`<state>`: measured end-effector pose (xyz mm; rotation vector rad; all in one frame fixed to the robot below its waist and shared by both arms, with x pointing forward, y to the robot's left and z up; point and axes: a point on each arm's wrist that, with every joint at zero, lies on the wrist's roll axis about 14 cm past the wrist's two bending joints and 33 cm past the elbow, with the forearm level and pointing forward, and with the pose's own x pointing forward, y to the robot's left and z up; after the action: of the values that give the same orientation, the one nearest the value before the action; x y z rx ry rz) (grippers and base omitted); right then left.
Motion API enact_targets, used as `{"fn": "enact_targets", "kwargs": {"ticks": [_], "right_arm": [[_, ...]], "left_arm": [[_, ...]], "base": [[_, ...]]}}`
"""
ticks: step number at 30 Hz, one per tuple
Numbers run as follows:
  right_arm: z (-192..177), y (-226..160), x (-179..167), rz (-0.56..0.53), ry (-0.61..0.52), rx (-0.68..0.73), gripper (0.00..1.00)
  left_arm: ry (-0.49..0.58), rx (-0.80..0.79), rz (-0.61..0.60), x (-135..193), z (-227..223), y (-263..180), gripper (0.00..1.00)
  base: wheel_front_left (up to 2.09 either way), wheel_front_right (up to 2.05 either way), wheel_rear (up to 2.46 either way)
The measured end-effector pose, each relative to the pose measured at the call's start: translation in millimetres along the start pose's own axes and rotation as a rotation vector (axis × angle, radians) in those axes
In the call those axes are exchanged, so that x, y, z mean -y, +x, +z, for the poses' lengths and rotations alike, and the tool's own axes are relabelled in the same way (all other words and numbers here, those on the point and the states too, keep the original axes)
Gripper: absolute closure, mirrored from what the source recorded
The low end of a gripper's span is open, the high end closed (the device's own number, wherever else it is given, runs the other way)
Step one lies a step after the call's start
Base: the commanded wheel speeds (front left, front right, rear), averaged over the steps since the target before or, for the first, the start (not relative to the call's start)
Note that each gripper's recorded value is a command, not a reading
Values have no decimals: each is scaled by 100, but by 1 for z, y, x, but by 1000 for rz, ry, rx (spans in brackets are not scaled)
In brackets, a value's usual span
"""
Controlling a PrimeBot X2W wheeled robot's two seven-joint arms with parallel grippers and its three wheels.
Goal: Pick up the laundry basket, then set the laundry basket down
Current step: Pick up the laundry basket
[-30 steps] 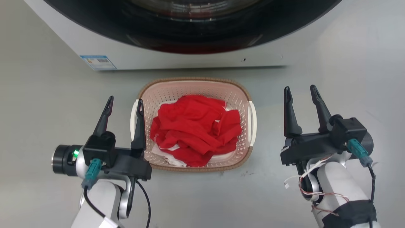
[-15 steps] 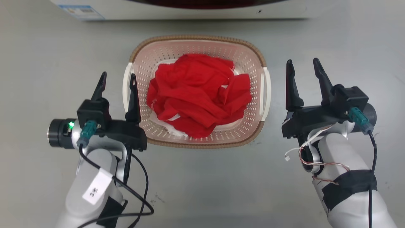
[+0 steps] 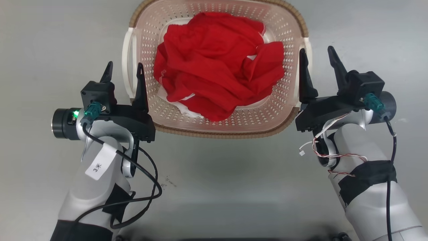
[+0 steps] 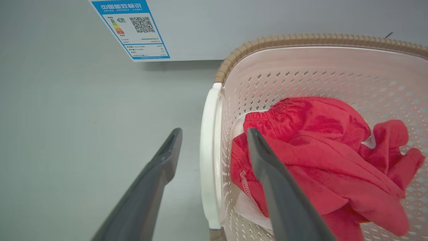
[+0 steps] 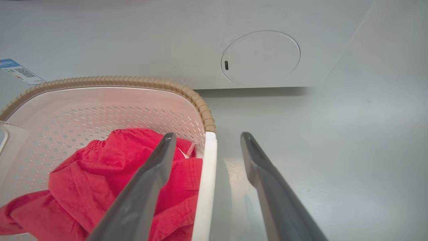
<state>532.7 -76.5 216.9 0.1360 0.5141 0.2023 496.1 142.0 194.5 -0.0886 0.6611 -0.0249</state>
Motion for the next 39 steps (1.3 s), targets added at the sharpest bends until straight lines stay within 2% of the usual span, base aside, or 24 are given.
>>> {"fn": "enact_targets", "kwargs": {"ticks": [5, 13, 31, 33, 34, 35, 36, 37, 38, 39], "right_arm": [[-31, 1, -9, 26, 17, -74, 0], [-51, 3, -21, 57, 39, -127, 0], [-84, 5, -9, 13, 53, -223, 0], [-81, 9, -10, 15, 52, -216, 0], [-80, 11, -10, 17, 51, -214, 5], [-79, 12, -10, 19, 51, -213, 15], [-79, 13, -11, 21, 49, -213, 21], [-80, 13, -12, 23, 46, -216, 43], [-81, 13, -12, 25, 44, -220, 55], [-82, 12, -13, 26, 46, -224, 55]], "left_arm": [[15, -73, 1, -4, -26, 3, 0], [31, -133, -4, -7, -44, 6, 0], [75, -202, -67, 4, -64, 21, 0], [77, -210, -74, 4, -66, 21, 22], [79, -217, -73, 4, -68, 21, 25], [80, -224, -73, 4, -70, 20, 47], [81, -226, -72, 3, -71, 19, 52], [82, -225, -73, 3, -71, 19, 59], [82, -227, -76, 4, -71, 20, 67], [83, -228, -81, 4, -71, 20, 67]], "base": [[0, 0, 0], [0, 0, 0], [0, 0, 0], [0, 0, 0], [0, 0, 0], [0, 0, 0], [0, 0, 0], [0, 0, 0], [0, 0, 0], [0, 0, 0]]}}
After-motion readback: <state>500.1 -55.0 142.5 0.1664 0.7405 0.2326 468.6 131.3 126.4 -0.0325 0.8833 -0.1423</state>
